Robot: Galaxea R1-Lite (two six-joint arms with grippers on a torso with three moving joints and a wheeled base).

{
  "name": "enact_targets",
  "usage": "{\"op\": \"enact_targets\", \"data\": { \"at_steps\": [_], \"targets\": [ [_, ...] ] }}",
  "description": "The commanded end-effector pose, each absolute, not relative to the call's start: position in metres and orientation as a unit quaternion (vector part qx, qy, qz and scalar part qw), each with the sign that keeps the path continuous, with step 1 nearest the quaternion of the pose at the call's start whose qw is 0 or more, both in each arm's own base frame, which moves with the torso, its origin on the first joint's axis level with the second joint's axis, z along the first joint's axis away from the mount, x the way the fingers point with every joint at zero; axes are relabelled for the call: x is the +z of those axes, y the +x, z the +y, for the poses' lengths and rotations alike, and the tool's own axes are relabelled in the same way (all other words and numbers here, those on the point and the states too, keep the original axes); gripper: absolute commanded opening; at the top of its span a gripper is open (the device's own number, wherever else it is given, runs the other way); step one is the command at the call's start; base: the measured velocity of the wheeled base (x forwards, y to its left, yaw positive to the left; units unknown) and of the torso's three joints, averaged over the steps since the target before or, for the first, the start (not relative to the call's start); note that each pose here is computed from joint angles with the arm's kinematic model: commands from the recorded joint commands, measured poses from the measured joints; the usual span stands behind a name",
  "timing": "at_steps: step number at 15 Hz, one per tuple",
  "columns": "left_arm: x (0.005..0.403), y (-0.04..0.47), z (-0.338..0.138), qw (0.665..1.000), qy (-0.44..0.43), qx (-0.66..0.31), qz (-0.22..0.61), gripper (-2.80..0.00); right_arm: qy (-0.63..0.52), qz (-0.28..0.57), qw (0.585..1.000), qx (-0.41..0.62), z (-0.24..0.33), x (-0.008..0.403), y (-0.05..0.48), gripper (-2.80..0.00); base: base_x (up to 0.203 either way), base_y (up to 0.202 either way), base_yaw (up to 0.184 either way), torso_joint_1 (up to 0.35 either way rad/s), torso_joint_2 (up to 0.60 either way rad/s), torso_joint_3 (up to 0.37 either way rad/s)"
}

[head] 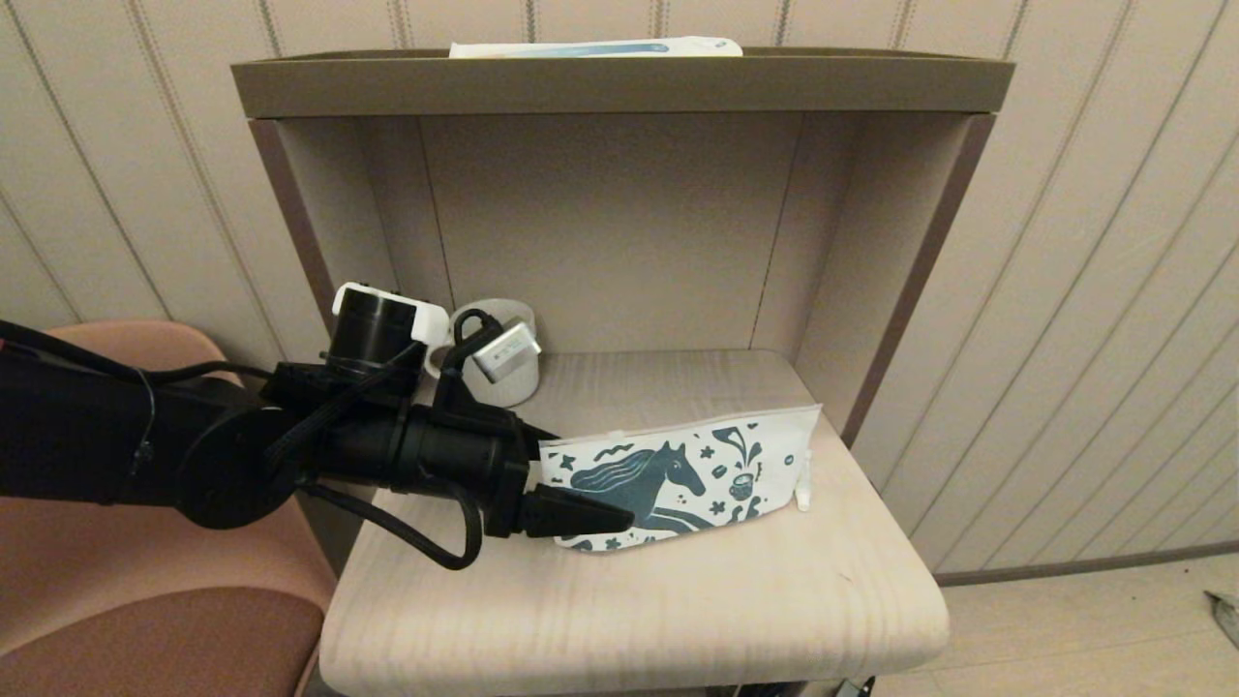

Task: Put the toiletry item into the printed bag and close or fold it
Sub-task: Pick up the storage bag

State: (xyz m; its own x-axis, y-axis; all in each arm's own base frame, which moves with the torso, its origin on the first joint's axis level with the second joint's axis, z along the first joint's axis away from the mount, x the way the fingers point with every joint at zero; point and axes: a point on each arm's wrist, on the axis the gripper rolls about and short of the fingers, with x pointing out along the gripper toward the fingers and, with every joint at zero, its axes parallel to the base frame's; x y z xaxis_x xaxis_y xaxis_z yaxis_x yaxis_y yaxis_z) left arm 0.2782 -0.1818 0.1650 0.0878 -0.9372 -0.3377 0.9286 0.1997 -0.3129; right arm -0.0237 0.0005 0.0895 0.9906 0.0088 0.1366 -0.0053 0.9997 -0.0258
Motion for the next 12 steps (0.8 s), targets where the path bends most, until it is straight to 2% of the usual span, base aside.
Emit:
{"op": "enact_targets", "data": {
  "at_steps": [1,12],
  "targets": [
    [0.1621,0.2783,-0.1828,0.734,-0.009,-0.635,0.240,0.00,-0.013,-0.069,0.998,0.004,0.0005,0.0896,-0.0238,-2.80,0.000,0.000,0.000,0.000,0.00,0.000],
    [0.1576,0.2697,-0.1772,0.733,-0.009,-0.636,0.243,0.00,-0.013,-0.070,0.997,0.004,0.0005,0.0897,-0.0238,-2.80,0.000,0.000,0.000,0.000,0.00,0.000]
  ]
}}
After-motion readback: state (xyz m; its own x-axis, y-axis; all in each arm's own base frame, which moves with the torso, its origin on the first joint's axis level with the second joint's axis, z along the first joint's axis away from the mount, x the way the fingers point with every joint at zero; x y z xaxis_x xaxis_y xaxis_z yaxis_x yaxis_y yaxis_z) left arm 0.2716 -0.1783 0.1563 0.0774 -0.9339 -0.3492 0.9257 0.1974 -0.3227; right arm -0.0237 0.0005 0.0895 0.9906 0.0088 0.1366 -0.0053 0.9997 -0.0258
